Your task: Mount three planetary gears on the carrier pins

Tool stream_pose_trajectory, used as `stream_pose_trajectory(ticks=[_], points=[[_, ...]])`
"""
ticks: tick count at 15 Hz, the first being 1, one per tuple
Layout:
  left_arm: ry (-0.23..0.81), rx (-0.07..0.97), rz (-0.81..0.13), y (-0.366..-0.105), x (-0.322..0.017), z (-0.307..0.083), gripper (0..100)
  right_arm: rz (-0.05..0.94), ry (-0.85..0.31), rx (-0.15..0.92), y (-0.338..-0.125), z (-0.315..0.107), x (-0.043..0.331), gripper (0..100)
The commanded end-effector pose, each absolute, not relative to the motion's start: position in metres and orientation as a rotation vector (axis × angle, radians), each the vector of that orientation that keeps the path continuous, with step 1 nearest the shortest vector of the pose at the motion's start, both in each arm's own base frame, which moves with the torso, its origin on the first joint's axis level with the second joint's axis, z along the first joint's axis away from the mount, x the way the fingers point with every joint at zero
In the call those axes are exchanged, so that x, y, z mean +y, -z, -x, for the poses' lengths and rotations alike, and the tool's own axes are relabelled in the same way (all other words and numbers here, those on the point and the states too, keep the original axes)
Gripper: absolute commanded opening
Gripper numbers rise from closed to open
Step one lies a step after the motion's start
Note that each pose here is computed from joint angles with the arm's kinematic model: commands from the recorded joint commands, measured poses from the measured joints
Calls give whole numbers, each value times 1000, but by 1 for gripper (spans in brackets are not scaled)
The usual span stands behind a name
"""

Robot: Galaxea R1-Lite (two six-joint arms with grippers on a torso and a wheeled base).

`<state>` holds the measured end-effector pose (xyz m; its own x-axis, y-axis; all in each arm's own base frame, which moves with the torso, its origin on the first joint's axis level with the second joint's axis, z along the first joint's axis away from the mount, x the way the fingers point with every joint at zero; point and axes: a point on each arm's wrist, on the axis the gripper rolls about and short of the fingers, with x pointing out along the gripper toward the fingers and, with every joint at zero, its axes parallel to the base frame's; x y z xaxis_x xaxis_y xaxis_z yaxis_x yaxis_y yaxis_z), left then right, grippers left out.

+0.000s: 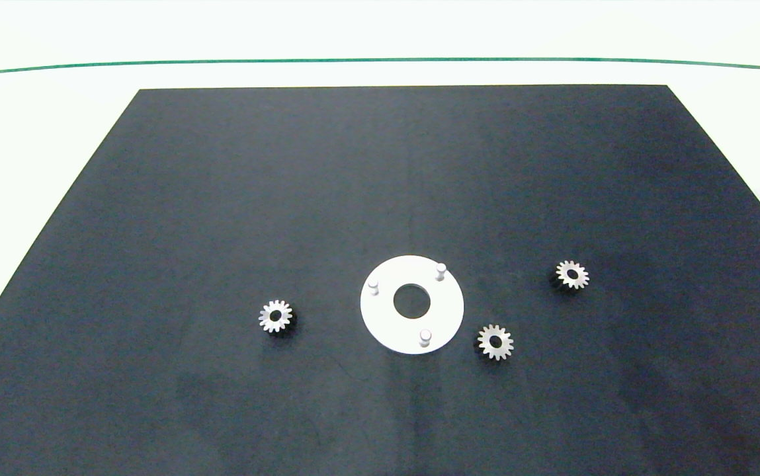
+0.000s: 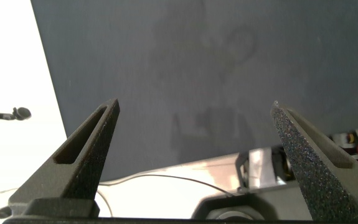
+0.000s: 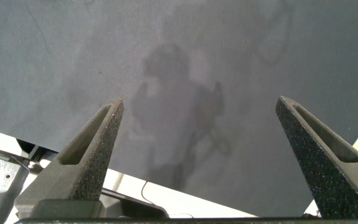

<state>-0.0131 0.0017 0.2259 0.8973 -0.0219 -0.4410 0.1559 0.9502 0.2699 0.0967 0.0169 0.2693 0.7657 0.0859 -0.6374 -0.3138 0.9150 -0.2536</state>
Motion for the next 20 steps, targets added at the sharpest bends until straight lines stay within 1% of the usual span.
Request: stream_pose_trajectory(ticks=[1,3,4,5,7,8,11,13,15,16,18,20], points=[[128,561,-346,-222,-2,-42,100,361,-215,676,-269,-100,17,100],[141,574,-374,-224,-5,-69,100,363,-219,679,-269,-101,17,100],[177,580,-398,-223,-8,-83,100,361,-218,680,-268,-102,17,100],[221,588,-419,-222,-14,-96,100,361,-217,682,-268,-102,17,100],[225,593,-476,-218,-28,-125,100,363,-218,684,-268,-103,17,100],[246,586,-498,-215,-38,-136,100,362,-216,684,-268,-103,17,100],[337,626,-536,-206,-59,-153,100,365,-218,719,-264,-112,19,100],[339,649,-530,-204,-64,-164,100,372,-229,755,-259,-120,21,100],[337,648,-529,-208,-68,-176,100,389,-237,781,-257,-125,22,100],[337,646,-529,-210,-70,-181,100,404,-243,807,-255,-123,21,100],[341,645,-532,-212,-74,-189,100,415,-260,893,-251,-116,20,100],[352,655,-537,-210,-79,-194,100,418,-264,925,-249,-111,19,100]])
